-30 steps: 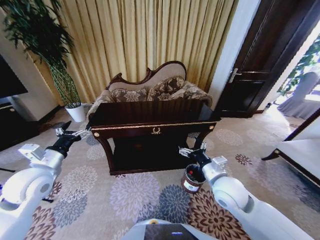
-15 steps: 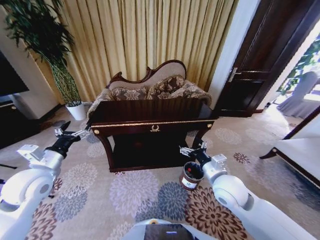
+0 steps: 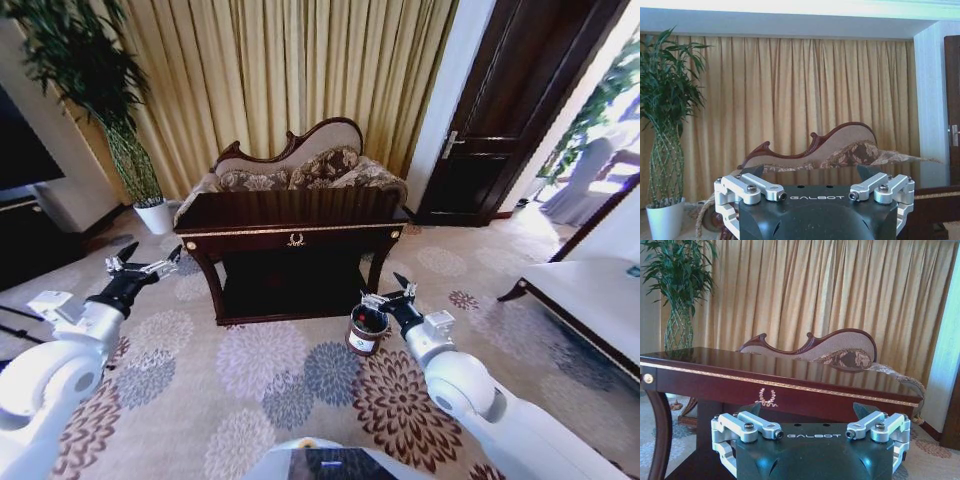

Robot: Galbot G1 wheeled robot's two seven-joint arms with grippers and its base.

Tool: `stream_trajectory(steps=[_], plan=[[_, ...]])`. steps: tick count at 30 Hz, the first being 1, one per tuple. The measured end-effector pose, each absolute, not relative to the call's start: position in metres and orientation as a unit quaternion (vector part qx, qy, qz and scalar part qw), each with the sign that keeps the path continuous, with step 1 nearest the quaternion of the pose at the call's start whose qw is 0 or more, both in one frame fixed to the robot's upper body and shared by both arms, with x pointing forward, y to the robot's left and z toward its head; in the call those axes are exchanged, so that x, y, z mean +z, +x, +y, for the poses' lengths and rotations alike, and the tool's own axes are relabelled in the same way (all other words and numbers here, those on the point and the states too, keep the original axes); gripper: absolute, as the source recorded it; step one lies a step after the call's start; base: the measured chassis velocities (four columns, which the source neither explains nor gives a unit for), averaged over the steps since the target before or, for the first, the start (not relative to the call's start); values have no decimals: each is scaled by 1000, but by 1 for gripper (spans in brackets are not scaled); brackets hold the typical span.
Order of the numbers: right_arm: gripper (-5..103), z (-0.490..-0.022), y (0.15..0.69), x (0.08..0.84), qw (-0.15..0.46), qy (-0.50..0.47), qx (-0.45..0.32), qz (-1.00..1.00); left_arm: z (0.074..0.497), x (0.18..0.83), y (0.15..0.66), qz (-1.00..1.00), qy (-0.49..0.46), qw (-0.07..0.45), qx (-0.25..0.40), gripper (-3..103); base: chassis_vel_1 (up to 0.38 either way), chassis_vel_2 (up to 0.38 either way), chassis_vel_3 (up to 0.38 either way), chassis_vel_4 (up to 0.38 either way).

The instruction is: Move to the front of the table and place the trash on the table into the trash bin.

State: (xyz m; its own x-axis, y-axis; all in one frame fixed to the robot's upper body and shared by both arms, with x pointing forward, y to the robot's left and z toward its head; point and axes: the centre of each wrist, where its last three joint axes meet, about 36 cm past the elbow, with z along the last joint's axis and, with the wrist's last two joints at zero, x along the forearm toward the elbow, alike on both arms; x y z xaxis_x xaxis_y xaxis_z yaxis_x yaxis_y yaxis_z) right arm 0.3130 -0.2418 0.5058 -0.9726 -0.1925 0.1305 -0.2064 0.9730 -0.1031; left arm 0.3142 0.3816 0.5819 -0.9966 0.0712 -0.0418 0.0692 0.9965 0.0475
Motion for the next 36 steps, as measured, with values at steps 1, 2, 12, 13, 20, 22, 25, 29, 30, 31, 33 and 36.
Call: stream_trajectory(steps=[1,2,12,13,20,22,25,29,30,31,33,36], plan=[[100,-242,313,506,60,100,58,-991,382,582,314,999,35,22,23,100,251,-189,-256,174],[100,-242,313,506,60,100,58,-991,382,582,314,999,35,22,23,100,251,-189,-256,174],[100,-242,313,506,60,99,58,-992,381,584,309,999,34,25,25,100,223,-229,-216,231],[100,-242,313,506,60,99,58,-992,380,585,308,999,34,25,25,100,171,-192,-201,183],[100,-242,312,505,63,99,56,-992,377,585,302,999,34,26,23,100,183,-179,-164,186],[100,-242,312,504,57,98,54,-992,377,585,300,999,32,26,23,100,167,-155,-116,199],[100,-243,312,502,51,97,53,-993,377,584,298,999,31,26,22,100,157,-146,-166,131],[100,-242,311,500,54,94,51,-993,375,583,296,999,32,26,22,100,59,-76,-70,31],[100,-242,310,500,55,94,50,-993,374,582,296,999,32,25,21,100,0,0,0,0],[100,-242,310,500,55,94,50,-993,374,582,296,999,32,25,21,100,0,0,0,0],[100,-241,308,500,56,94,47,-993,373,581,295,999,33,25,18,100,0,0,0,0],[100,-238,303,501,57,95,40,-993,370,577,294,999,34,22,12,100,0,0,0,0]])
